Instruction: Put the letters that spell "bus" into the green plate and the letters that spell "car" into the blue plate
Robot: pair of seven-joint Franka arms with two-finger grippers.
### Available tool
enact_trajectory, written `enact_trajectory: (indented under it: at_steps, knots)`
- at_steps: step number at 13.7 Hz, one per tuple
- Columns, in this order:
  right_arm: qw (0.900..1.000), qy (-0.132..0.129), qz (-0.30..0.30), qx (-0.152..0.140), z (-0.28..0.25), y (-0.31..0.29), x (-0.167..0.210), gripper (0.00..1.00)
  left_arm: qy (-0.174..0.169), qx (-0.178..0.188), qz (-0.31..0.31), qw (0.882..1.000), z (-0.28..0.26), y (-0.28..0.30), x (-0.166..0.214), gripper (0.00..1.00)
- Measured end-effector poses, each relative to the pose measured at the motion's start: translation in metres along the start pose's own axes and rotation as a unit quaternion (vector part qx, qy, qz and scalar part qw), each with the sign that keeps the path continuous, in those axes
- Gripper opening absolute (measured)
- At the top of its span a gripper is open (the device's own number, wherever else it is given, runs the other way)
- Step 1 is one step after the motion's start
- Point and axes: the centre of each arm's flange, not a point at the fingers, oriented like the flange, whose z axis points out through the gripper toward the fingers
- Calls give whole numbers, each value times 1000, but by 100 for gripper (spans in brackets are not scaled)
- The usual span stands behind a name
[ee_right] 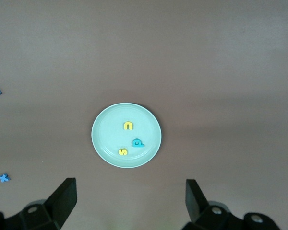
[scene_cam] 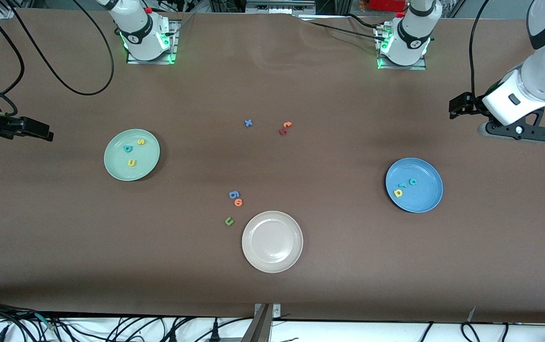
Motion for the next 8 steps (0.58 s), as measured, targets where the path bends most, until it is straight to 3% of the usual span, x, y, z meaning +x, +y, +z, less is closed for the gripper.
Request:
enact_trajectory:
  at_steps: [8]
  knots:
    - [1000, -1, 2, 0, 2, 3, 1, 100, 55, 0, -11, 998, -33, -12, 4, 100]
